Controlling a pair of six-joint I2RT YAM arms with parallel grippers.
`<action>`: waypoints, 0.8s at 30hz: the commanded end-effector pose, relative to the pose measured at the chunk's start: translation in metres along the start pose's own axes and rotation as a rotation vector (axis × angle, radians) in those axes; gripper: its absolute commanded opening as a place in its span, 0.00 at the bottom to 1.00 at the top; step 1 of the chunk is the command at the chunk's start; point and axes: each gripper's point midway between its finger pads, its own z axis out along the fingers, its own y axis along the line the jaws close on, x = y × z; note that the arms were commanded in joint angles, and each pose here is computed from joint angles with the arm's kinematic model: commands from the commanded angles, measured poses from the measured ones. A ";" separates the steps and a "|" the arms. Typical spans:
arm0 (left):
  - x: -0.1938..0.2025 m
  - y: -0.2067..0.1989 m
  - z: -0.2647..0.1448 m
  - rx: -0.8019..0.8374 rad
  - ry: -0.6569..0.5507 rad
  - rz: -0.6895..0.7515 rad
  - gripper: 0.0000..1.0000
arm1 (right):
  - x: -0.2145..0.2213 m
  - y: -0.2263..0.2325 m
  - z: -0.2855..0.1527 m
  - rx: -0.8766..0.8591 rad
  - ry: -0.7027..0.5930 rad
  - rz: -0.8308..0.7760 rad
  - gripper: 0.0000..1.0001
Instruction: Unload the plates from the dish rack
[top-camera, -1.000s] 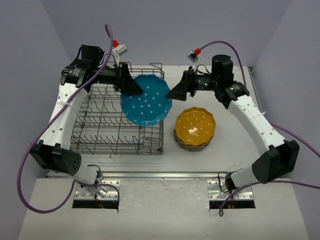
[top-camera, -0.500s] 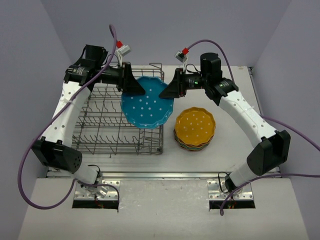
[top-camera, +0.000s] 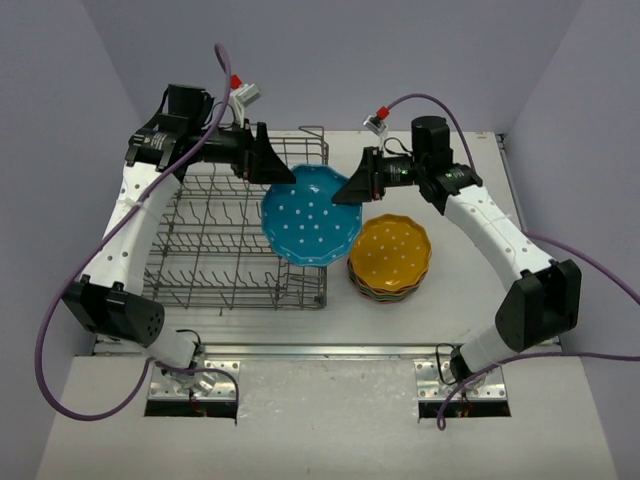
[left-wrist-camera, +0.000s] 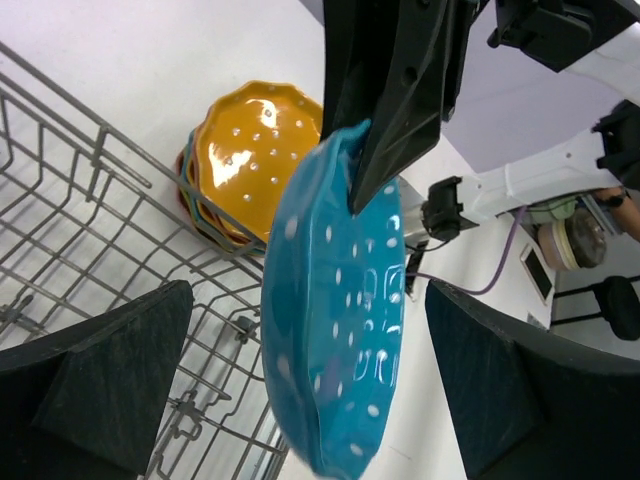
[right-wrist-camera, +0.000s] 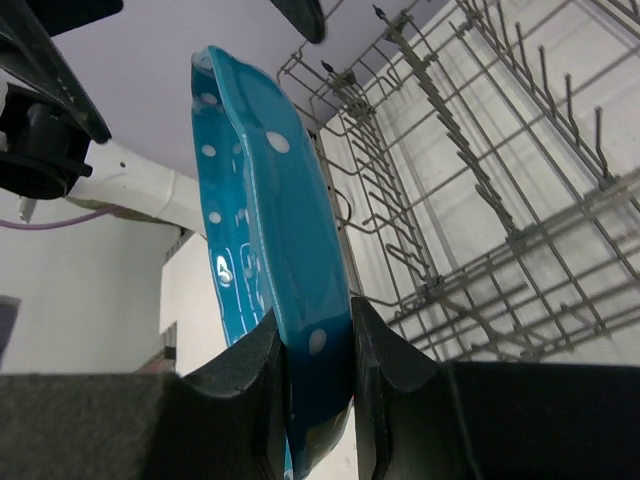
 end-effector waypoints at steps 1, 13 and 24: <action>-0.021 -0.002 -0.007 -0.082 -0.061 0.089 1.00 | -0.031 0.030 -0.053 -0.057 -0.119 -0.051 0.00; -0.043 0.024 -0.025 -0.236 -0.137 0.080 1.00 | 0.007 -0.038 -0.154 0.200 -0.240 0.089 0.00; -0.049 0.024 -0.034 -0.267 -0.159 0.098 1.00 | 0.056 -0.116 -0.172 0.525 -0.113 0.176 0.00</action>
